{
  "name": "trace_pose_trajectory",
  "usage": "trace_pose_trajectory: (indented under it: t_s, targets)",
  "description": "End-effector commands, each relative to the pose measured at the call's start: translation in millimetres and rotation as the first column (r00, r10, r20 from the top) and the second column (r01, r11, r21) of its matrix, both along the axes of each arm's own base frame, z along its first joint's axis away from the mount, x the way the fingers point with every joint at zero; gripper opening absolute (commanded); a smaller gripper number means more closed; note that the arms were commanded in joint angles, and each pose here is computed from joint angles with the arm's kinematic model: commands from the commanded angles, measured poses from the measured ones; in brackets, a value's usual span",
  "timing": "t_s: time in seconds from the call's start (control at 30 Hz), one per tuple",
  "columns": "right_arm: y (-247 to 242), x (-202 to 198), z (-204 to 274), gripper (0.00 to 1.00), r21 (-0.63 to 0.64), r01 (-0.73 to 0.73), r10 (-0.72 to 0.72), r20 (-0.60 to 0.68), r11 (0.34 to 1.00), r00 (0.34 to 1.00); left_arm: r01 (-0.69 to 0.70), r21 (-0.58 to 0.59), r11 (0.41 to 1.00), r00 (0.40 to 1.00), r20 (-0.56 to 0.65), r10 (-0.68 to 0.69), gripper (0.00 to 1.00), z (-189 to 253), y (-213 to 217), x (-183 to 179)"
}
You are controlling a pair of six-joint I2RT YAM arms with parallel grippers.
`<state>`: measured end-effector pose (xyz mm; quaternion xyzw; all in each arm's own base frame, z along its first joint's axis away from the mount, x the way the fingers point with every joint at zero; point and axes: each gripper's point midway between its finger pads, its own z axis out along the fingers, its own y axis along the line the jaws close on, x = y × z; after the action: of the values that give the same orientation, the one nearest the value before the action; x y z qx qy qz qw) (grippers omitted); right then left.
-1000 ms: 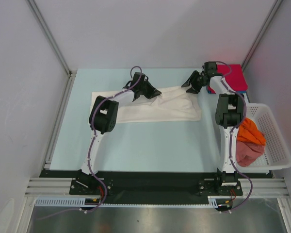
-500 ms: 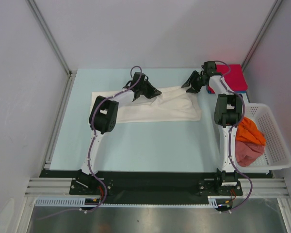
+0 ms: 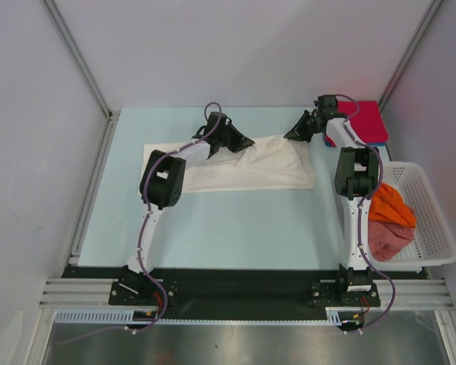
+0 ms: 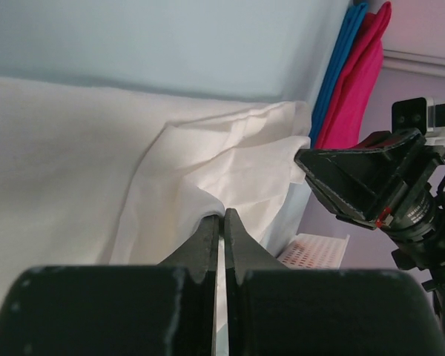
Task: Fold and stack the t-shirts
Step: Fold the tshirt
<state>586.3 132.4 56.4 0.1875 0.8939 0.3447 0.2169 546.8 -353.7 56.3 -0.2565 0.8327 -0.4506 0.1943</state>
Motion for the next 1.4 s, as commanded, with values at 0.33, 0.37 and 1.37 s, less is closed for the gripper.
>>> trace_pose_trajectory:
  t_s: [0.33,0.37,1.37]
  targets:
    - [-9.3,23.9,61.8,0.00,0.094,0.090,-0.099,0.108,0.992,0.989,0.013,-0.168,0.986,0.996,0.093,0.002,0.00,41.6,-12.6,17.3]
    - [-10.2,22.6,62.4,0.00,0.094,0.092,-0.102,0.105,0.991,0.989,0.013,-0.179,0.984,0.995,0.100,0.005,0.00,44.4,-12.7,18.8]
    - [-13.4,-65.4,72.7,0.00,0.188,0.015,-0.013,-0.013,0.982,1.000,0.140,-0.180,0.974,0.989,0.072,-0.129,0.00,77.9,18.8,-30.2]
